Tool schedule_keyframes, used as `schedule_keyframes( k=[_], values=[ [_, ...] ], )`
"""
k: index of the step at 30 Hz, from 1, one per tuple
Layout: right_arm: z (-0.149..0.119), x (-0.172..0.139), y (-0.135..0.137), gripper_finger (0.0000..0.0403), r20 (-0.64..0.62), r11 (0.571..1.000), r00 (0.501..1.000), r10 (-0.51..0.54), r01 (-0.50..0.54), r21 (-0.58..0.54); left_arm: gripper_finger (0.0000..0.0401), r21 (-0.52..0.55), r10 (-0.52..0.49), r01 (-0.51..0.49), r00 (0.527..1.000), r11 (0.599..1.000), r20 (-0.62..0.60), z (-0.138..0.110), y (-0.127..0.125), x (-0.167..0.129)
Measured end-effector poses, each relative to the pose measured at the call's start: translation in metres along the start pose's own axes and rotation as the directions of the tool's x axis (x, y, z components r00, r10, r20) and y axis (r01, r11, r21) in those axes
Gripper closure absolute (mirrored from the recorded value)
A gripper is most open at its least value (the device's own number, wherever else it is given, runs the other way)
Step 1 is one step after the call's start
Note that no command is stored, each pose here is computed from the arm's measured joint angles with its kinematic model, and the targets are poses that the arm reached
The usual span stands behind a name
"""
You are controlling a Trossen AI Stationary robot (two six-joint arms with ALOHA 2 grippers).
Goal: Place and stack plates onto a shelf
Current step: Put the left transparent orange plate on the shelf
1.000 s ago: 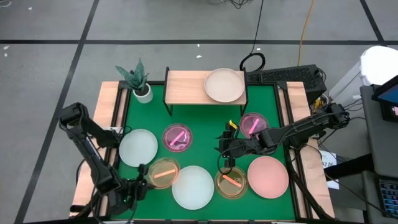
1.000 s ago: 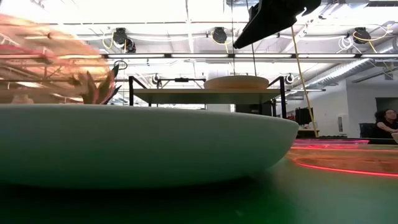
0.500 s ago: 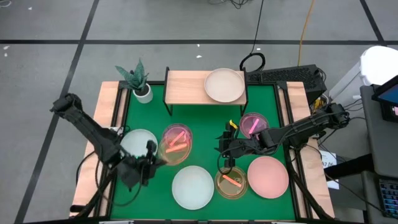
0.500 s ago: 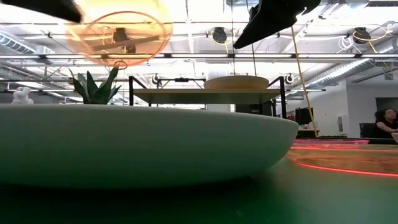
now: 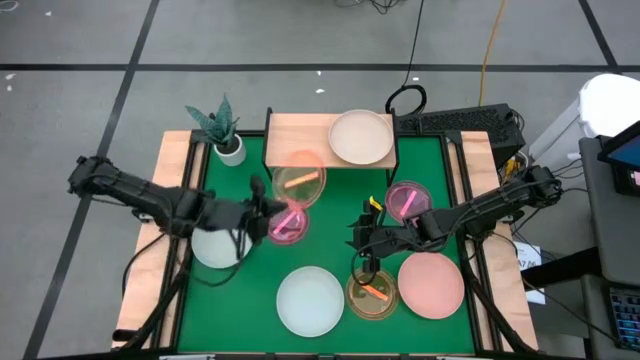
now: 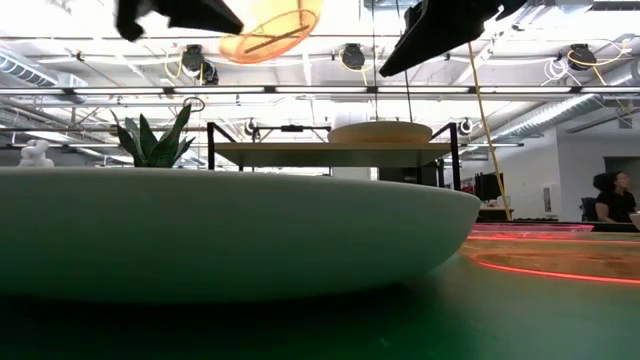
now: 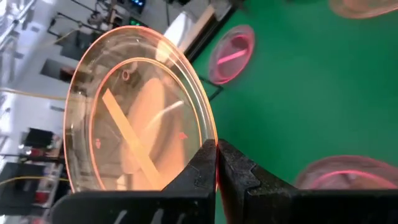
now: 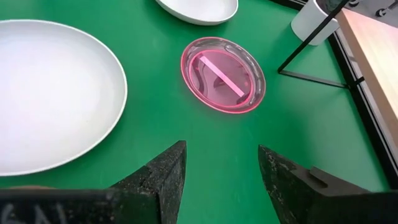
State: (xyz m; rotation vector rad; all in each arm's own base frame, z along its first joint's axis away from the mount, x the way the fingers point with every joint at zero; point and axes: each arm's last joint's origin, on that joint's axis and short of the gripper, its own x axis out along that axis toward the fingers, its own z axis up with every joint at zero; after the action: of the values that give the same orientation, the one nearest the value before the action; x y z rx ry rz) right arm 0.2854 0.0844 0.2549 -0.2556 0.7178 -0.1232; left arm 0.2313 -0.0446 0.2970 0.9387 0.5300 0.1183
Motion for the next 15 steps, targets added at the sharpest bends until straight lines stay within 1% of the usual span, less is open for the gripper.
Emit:
schedule_keyframes(
  k=[6,12,15],
  values=[
    [-0.001,0.0,0.0,0.0222,-0.009,1.0,1.0,-0.001,0.001,-0.027,0.0396,-0.008,0.05,-0.051,0.996,0.999,-0.07,-0.024,0.025,0.017],
    [-0.001,0.0,0.0,0.0222,-0.005,1.0,1.0,-0.003,0.003,-0.027,0.0396,-0.072,0.046,-0.051,0.996,0.996,-0.081,-0.045,0.043,0.031],
    [0.0,0.0,0.0,0.0222,0.003,1.0,1.0,-0.004,0.004,-0.017,0.0396,-0.087,0.074,-0.083,0.992,0.993,-0.102,-0.054,0.051,0.036]
  ],
)
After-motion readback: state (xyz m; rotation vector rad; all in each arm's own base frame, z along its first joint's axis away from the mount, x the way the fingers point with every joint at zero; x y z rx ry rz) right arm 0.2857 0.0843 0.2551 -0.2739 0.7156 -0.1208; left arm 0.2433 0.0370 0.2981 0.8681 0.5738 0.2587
